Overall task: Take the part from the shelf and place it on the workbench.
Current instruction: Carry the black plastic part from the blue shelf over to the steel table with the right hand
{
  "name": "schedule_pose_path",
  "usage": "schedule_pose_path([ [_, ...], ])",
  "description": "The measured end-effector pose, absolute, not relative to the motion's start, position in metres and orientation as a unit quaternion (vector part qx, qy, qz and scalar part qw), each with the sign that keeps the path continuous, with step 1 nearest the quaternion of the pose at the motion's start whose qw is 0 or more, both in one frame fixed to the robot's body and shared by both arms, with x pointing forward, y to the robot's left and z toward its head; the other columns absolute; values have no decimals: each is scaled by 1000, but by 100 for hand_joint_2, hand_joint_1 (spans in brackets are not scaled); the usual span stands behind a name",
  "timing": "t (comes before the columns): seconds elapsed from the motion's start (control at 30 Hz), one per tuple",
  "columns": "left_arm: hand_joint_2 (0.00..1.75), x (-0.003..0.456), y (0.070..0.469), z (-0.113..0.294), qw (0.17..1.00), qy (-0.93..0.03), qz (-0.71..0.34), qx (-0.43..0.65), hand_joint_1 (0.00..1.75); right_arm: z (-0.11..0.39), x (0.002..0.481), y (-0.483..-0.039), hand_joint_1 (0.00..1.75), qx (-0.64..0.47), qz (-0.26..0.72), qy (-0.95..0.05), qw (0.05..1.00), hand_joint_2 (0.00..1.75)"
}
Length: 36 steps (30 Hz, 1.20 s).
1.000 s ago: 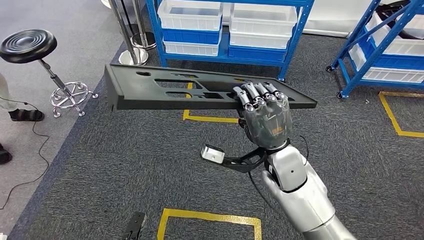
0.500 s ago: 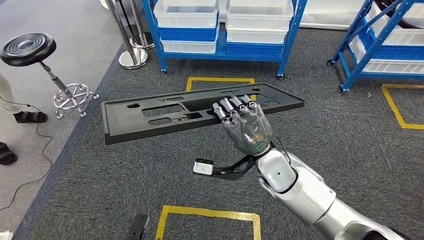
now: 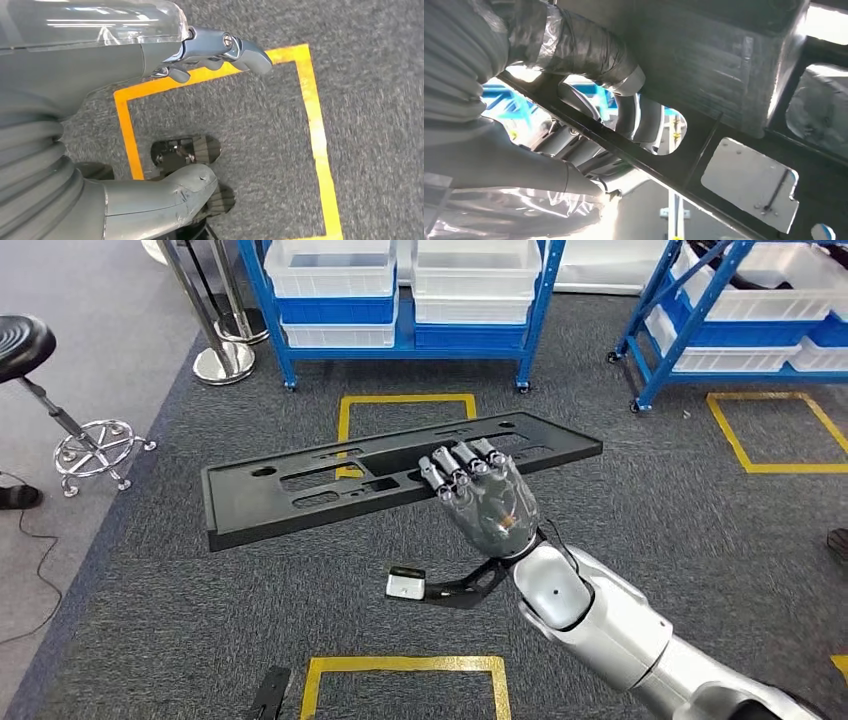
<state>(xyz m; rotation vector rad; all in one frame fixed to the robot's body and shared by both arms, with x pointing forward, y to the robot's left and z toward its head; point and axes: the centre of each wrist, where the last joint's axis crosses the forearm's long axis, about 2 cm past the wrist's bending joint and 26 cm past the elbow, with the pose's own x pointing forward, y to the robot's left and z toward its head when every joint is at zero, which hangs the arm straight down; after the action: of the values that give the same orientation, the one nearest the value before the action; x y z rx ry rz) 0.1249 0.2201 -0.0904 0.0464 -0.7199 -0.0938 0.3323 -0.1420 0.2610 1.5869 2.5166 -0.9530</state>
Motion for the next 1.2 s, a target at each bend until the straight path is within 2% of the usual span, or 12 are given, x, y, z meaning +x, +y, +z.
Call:
schedule_pose_path([
  [1.2,175,130,218,-89,931,-361,-52,18,0,265,336,-148,175,508,-315,801,34,175],
])
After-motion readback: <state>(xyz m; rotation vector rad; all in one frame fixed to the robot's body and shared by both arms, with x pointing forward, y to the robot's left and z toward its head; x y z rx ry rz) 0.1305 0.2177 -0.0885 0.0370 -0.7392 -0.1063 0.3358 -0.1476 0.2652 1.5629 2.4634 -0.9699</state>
